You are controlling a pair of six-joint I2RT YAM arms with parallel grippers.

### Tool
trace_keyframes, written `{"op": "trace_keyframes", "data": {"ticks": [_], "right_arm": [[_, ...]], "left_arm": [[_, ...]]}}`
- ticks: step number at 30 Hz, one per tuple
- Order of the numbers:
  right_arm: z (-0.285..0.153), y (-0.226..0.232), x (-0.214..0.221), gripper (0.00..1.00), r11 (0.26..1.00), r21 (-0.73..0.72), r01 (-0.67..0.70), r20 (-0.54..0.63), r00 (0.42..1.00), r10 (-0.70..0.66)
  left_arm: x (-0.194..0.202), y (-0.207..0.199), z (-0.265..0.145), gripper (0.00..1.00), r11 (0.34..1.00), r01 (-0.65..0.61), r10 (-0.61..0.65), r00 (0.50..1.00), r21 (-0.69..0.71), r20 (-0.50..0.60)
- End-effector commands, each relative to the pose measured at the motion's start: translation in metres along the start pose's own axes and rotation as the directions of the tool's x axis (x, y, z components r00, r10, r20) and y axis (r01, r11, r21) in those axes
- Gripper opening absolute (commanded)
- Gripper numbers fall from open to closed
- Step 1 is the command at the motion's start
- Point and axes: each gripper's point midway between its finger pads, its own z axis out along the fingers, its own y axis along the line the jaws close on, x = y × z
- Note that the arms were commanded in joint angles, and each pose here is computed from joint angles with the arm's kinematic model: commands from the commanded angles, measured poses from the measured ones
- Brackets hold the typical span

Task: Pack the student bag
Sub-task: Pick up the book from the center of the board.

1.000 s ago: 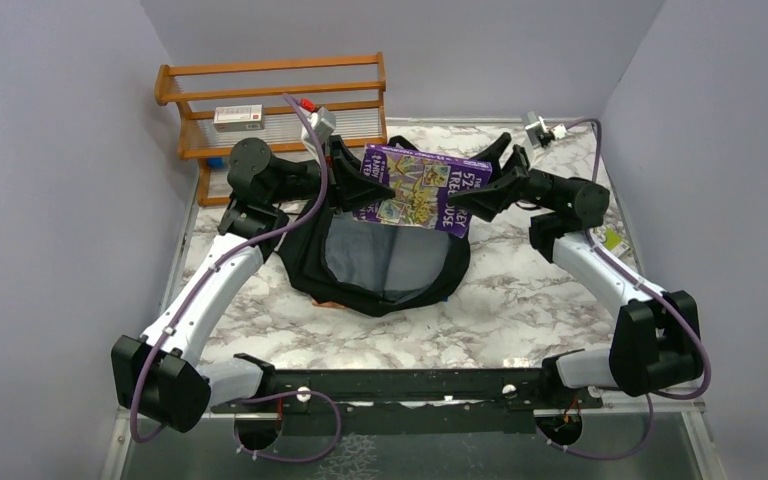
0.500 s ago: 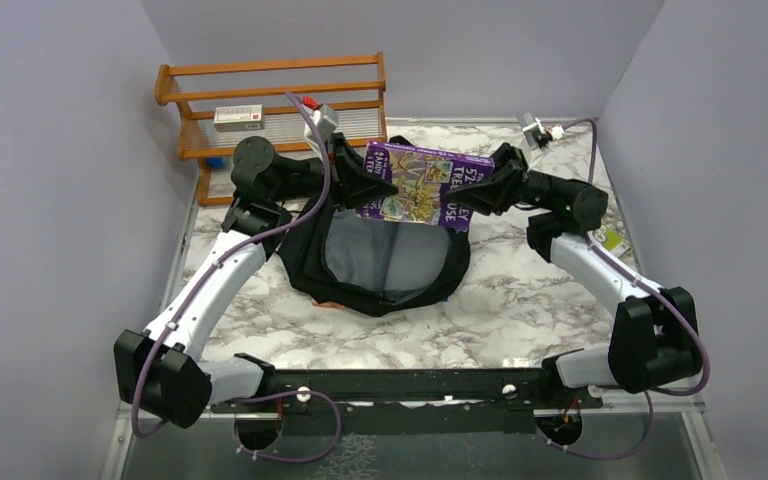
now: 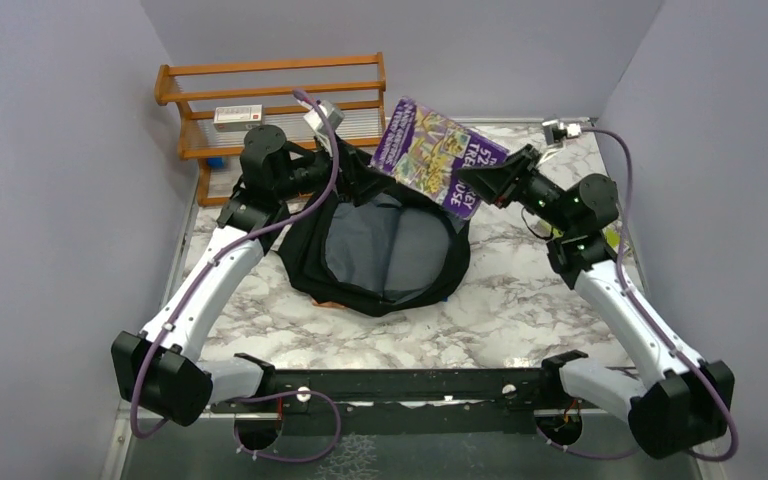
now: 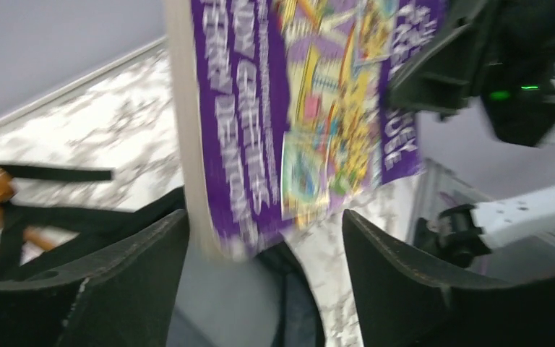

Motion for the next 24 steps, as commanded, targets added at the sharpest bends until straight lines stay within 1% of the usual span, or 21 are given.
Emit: {"op": "trace_keyframes", "data": {"ticks": [1,2,4,6,8,11,12,13,14,15,19,21,24], "right_arm": [[-0.042,-0.081,-0.018,0.01,0.832,0.552,-0.063,0.127,0.992,-0.01],[-0.051,-0.09,-0.016,0.0,0.787,0.612,-0.078,0.13,0.992,-0.003],[-0.071,-0.106,-0.006,0.0,0.691,0.716,-0.104,0.123,0.992,0.022],[-0.083,-0.113,-0.002,0.0,0.638,0.763,-0.105,0.116,0.993,0.024],[-0.088,-0.115,0.003,0.0,0.623,0.776,-0.1,0.106,0.994,0.026],[-0.093,-0.116,0.009,0.01,0.612,0.785,-0.1,0.099,0.994,0.036],[-0.094,-0.116,0.011,0.0,0.61,0.786,-0.101,0.096,0.995,0.04],[-0.098,-0.12,0.011,0.0,0.586,0.804,-0.105,0.104,0.994,0.034],[-0.099,-0.121,0.011,0.0,0.581,0.807,-0.105,0.105,0.994,0.034],[-0.099,-0.121,0.012,0.0,0.579,0.808,-0.104,0.103,0.994,0.035],[-0.101,-0.12,0.014,0.0,0.583,0.806,-0.1,0.098,0.995,0.034],[-0.102,-0.12,0.014,0.0,0.583,0.807,-0.095,0.094,0.995,0.032],[-0.102,-0.119,0.016,0.0,0.584,0.807,-0.087,0.084,0.996,0.032]], "left_arm": [[0.03,0.055,-0.014,0.8,0.956,-0.014,-0.022,0.992,-0.295,-0.121],[0.037,0.062,-0.016,0.82,0.943,-0.002,-0.047,0.989,-0.333,-0.138],[0.053,0.075,-0.018,0.91,0.918,0.022,-0.099,0.98,-0.396,-0.173],[0.072,0.084,-0.017,0.95,0.886,0.021,-0.139,0.965,-0.464,-0.222],[0.094,0.087,-0.013,0.96,0.85,-0.036,-0.147,0.941,-0.525,-0.304],[0.127,0.087,-0.013,0.97,0.765,-0.177,-0.139,0.893,-0.619,-0.427],[0.136,0.087,-0.014,0.97,0.734,-0.209,-0.149,0.878,-0.646,-0.454],[0.146,0.086,-0.013,0.97,0.717,-0.225,-0.167,0.863,-0.66,-0.476],[0.157,0.085,-0.012,0.97,0.703,-0.245,-0.18,0.847,-0.667,-0.501],[0.166,0.086,-0.014,0.97,0.675,-0.272,-0.197,0.83,-0.686,-0.522],[0.205,0.09,-0.021,0.97,0.572,-0.437,-0.221,0.733,-0.694,-0.644],[0.22,0.09,-0.019,0.97,0.552,-0.498,-0.216,0.688,-0.668,-0.692],[0.236,0.093,-0.013,0.97,0.515,-0.574,-0.203,0.641,-0.637,-0.741]]}}
